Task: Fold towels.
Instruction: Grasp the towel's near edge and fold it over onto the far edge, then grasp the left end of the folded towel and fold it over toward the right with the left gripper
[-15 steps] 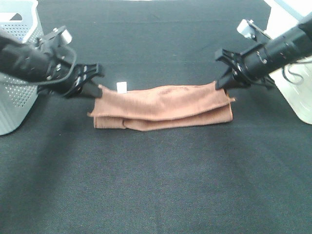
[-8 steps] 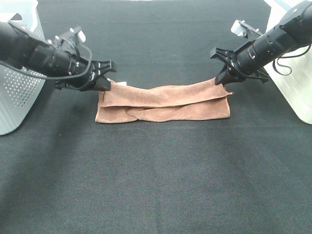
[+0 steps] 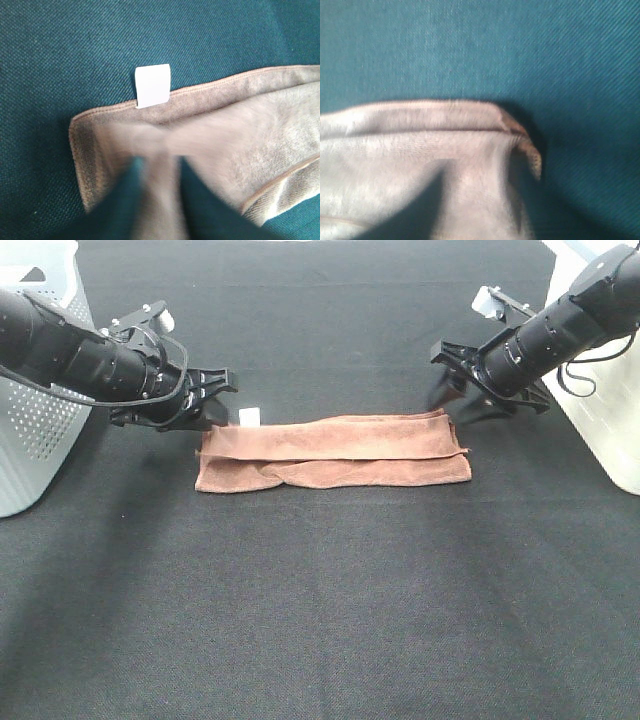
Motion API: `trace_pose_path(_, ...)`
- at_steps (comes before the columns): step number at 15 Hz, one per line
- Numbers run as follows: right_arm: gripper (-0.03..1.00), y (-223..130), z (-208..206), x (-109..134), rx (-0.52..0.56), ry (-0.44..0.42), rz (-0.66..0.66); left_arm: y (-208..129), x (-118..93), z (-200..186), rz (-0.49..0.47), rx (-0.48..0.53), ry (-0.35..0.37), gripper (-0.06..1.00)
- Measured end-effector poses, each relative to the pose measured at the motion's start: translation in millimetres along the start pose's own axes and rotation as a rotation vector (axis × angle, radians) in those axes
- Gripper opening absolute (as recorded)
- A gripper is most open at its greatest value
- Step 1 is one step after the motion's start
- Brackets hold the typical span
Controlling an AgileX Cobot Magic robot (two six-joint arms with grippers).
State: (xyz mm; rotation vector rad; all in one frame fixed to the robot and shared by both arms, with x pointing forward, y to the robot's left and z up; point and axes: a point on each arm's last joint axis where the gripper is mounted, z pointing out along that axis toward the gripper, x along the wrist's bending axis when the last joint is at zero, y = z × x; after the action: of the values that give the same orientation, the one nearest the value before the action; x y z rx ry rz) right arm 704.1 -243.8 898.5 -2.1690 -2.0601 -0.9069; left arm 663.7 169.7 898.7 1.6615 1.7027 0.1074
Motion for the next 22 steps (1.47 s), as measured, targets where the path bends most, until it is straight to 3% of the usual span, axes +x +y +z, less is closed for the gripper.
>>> trace_pose_path(2,0.77,-4.3,-1.3,1.4,0.049,0.01,-0.011,2.2,-1.8,-3.2,0.009,-0.007,-0.002,0.63)
trace_pose_path(3,0.79,-6.8,-5.4,2.2,0.087,-0.001,-0.013,4.5,-3.8,-7.8,0.035,-0.009,0.001,0.69)
trace_pose_path(5,0.8,-11.2,-13.9,1.5,0.152,-0.048,-0.004,2.6,-2.1,-9.3,0.009,0.022,0.021,0.71)
trace_pose_path(8,0.8,-17.1,-17.9,-3.6,0.224,-0.115,-0.023,-6.7,17.9,-5.2,-0.157,0.122,0.081,0.71)
trace_pose_path(10,0.8,-17.5,-18.0,-4.1,0.228,-0.12,-0.027,-13.9,25.7,3.9,-0.19,0.15,0.098,0.71)
trace_pose_path(15,0.8,-18.0,-18.2,-4.4,0.234,-0.123,-0.031,-5.9,22.7,21.8,-0.213,0.192,0.048,0.7)
trace_pose_path(17,0.8,-18.0,-18.2,-4.4,0.234,-0.123,-0.031,-0.6,18.7,29.5,-0.227,0.222,0.008,0.61)
trace_pose_path(20,0.8,-18.0,-18.2,-4.5,0.234,-0.123,-0.032,-6.0,21.4,36.6,-0.245,0.27,0.011,0.08)
trace_pose_path(22,0.8,-18.1,-18.2,-4.8,0.235,-0.127,-0.036,-6.0,21.8,36.8,-0.242,0.271,0.013,0.02)
